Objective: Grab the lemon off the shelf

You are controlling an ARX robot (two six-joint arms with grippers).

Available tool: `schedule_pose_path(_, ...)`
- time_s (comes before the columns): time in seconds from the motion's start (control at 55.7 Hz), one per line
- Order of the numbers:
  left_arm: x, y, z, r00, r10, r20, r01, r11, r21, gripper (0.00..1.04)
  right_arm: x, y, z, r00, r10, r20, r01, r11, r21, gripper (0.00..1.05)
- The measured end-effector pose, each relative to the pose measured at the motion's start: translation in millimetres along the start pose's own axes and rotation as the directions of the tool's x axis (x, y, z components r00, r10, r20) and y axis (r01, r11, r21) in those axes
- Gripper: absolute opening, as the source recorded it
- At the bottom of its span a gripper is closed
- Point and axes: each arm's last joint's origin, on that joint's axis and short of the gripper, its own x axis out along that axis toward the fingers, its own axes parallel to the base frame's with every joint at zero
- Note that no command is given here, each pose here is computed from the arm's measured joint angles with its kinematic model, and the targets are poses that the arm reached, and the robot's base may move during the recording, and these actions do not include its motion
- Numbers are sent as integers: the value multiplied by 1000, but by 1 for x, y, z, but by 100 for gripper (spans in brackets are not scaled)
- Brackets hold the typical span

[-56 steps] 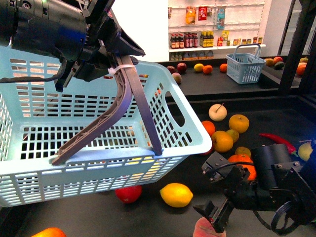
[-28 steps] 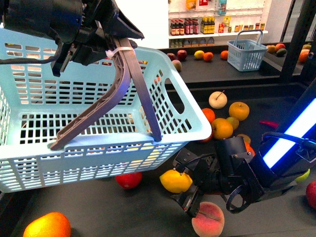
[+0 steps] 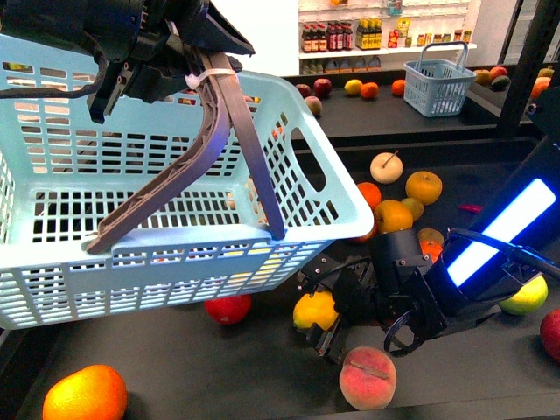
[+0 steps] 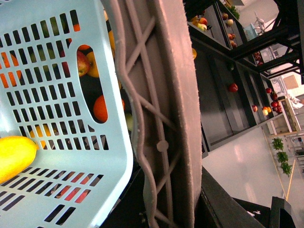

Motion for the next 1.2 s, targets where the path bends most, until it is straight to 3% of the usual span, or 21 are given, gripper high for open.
schedule_pose_path(0.359, 0, 0, 0, 1000, 0, 0, 0, 1000, 0, 14, 13, -1, -15, 994, -58, -95, 57, 998, -9, 97)
schedule_pose_path(0.647, 0, 0, 0, 1000, 0, 0, 0, 1000, 0, 14, 12, -3, -18, 993, -59, -99, 59, 998, -5, 97)
schedule_pose_path(0.808, 0, 0, 0, 1000, 0, 0, 0, 1000, 0, 14, 12, -4, -18, 994, -61, -87, 61, 998, -6, 83)
schedule_pose_path(1.204, 0, 0, 0, 1000, 0, 0, 0, 1000, 0, 14, 1, -12, -19, 987, -152, -53, 154, 987, 37, 82)
